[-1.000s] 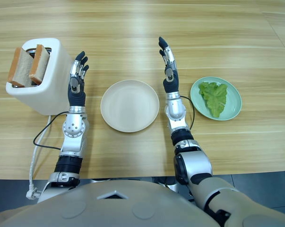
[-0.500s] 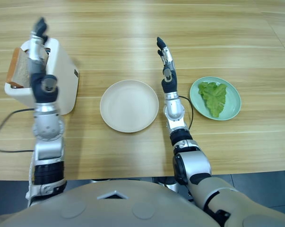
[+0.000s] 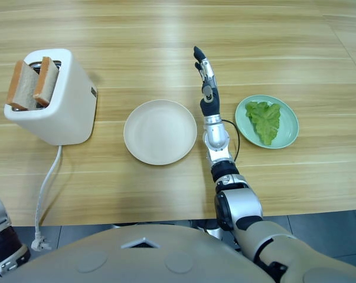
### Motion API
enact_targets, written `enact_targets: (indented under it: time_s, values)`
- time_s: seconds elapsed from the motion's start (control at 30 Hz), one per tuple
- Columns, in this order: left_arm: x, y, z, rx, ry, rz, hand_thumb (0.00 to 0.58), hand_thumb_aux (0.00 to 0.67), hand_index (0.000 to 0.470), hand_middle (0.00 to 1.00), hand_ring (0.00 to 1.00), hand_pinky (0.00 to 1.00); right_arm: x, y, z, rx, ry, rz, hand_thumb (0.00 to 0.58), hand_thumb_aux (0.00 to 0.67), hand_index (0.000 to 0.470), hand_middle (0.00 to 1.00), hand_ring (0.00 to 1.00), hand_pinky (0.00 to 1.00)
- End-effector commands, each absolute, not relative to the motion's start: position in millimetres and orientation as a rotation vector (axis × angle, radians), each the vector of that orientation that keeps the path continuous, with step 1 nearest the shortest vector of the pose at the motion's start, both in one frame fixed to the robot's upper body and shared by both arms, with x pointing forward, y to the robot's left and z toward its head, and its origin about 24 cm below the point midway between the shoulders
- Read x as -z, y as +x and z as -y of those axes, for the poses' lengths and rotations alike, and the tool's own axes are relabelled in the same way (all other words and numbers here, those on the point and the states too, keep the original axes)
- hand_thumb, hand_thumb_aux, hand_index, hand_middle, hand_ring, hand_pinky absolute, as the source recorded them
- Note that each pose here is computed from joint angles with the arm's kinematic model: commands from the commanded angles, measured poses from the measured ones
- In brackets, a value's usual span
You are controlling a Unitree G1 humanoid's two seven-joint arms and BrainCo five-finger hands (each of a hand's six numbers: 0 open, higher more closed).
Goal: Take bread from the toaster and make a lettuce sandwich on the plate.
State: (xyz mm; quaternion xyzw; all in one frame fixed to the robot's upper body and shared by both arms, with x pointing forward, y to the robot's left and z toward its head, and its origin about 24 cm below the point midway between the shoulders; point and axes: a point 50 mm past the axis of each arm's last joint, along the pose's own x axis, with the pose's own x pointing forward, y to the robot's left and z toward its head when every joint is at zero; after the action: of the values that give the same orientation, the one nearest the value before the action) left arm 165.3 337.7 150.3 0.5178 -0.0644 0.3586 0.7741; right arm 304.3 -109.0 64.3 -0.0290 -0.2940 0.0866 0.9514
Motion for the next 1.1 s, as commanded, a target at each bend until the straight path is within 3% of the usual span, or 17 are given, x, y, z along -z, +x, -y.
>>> enact_targets:
  time_s: [0.03, 0.23, 0.57, 0.97, 1.03, 1.07, 1.1]
  values:
    - [-122, 174, -344, -0.710, 1.113, -0.016, 0.000, 0.000, 0.000, 0.00, 0.00, 0.00, -66, 307, 110, -0.174, -0.053, 0.591, 0.000, 0.000, 0.000, 0.00, 0.00, 0.00]
    - [-108, 190, -343, -0.586, 1.162, -0.115, 0.000, 0.000, 0.000, 0.00, 0.00, 0.00, -66, 307, 110, -0.171, -0.055, 0.594, 0.000, 0.000, 0.000, 0.00, 0.00, 0.00]
    - [-123, 208, -331, -0.518, 1.199, -0.065, 0.000, 0.000, 0.000, 0.00, 0.00, 0.00, -63, 304, 111, -0.171, -0.059, 0.592, 0.000, 0.000, 0.000, 0.00, 0.00, 0.00]
    - [-111, 216, -329, -0.449, 1.261, -0.149, 0.000, 0.000, 0.000, 0.00, 0.00, 0.00, -64, 305, 110, -0.173, -0.049, 0.595, 0.000, 0.000, 0.000, 0.00, 0.00, 0.00]
    - [-108, 218, -328, -0.435, 1.254, -0.160, 0.319, 0.221, 0.152, 0.00, 0.00, 0.00, -65, 305, 110, -0.173, -0.049, 0.595, 0.000, 0.000, 0.000, 0.00, 0.00, 0.00]
    - [-106, 218, -328, -0.429, 1.251, -0.168, 0.319, 0.221, 0.152, 0.00, 0.00, 0.00, -64, 305, 110, -0.173, -0.049, 0.594, 0.000, 0.000, 0.000, 0.00, 0.00, 0.00]
    - [-105, 219, -327, -0.427, 1.248, -0.170, 0.569, 0.578, 0.397, 0.00, 0.00, 0.00, -64, 305, 111, -0.173, -0.049, 0.593, 0.000, 0.000, 0.000, 0.00, 0.00, 0.00]
